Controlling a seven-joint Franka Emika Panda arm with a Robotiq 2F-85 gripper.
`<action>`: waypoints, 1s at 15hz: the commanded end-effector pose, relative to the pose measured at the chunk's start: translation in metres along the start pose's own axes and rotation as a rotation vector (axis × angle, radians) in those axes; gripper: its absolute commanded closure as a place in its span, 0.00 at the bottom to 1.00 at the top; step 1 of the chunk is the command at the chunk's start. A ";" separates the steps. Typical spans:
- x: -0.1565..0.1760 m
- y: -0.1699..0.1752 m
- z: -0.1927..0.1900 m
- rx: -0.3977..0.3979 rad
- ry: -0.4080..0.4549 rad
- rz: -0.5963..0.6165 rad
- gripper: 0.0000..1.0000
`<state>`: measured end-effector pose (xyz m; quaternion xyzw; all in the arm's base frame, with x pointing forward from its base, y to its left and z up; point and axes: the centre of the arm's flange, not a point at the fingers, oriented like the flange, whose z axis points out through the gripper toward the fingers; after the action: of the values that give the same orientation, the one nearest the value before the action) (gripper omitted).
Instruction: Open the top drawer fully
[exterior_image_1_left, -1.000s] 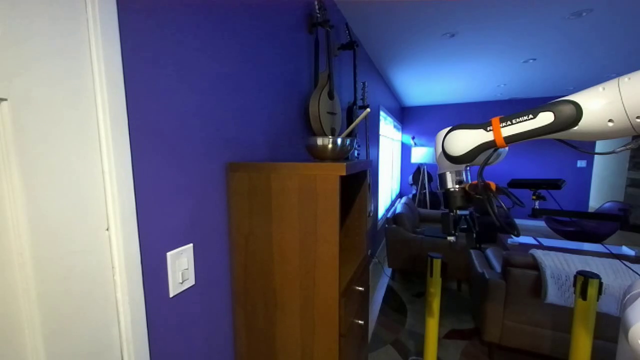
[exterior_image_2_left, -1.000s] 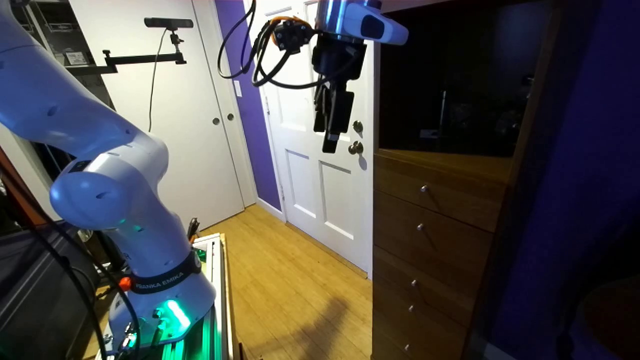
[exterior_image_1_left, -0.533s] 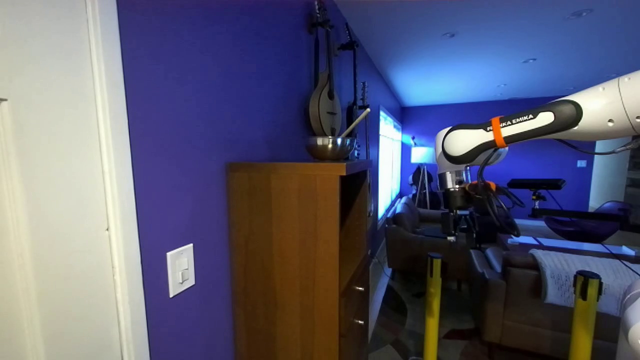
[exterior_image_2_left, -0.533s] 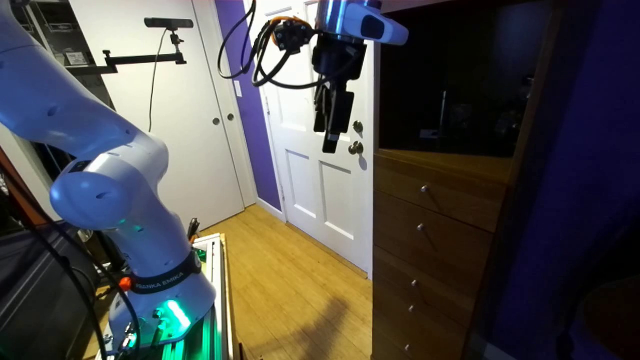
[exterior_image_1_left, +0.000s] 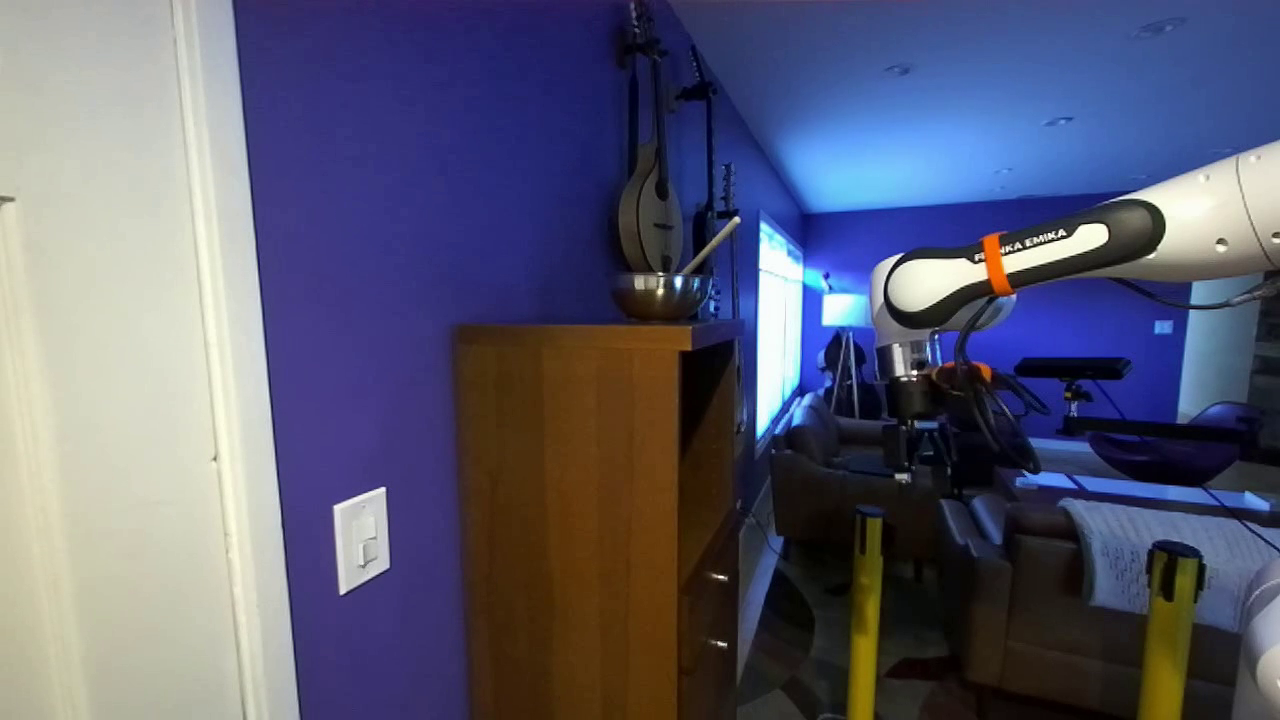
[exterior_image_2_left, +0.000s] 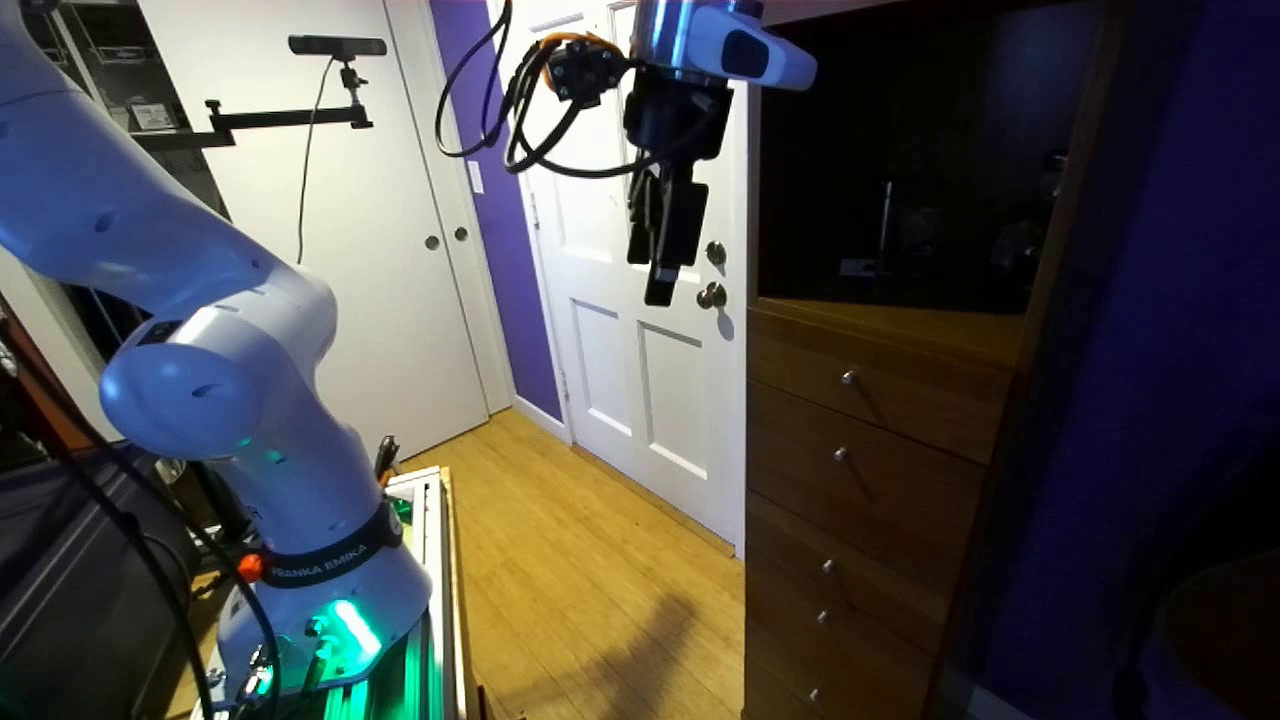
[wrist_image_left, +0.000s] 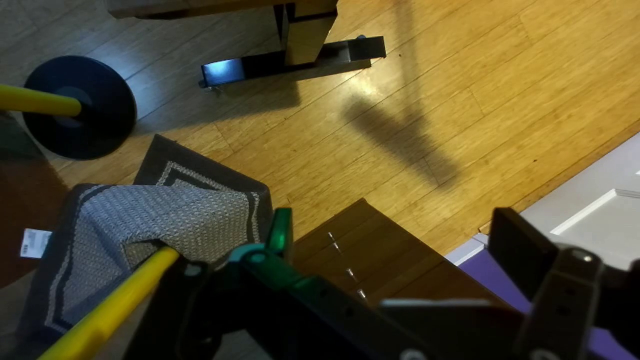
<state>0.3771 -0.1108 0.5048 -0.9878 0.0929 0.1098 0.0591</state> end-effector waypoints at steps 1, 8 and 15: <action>0.000 0.000 0.000 0.000 0.000 0.000 0.00; 0.000 0.000 0.000 0.000 0.000 0.000 0.00; 0.013 -0.051 0.017 -0.019 0.000 -0.182 0.00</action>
<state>0.3825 -0.0954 0.5028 -0.9904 0.0612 0.1103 0.0563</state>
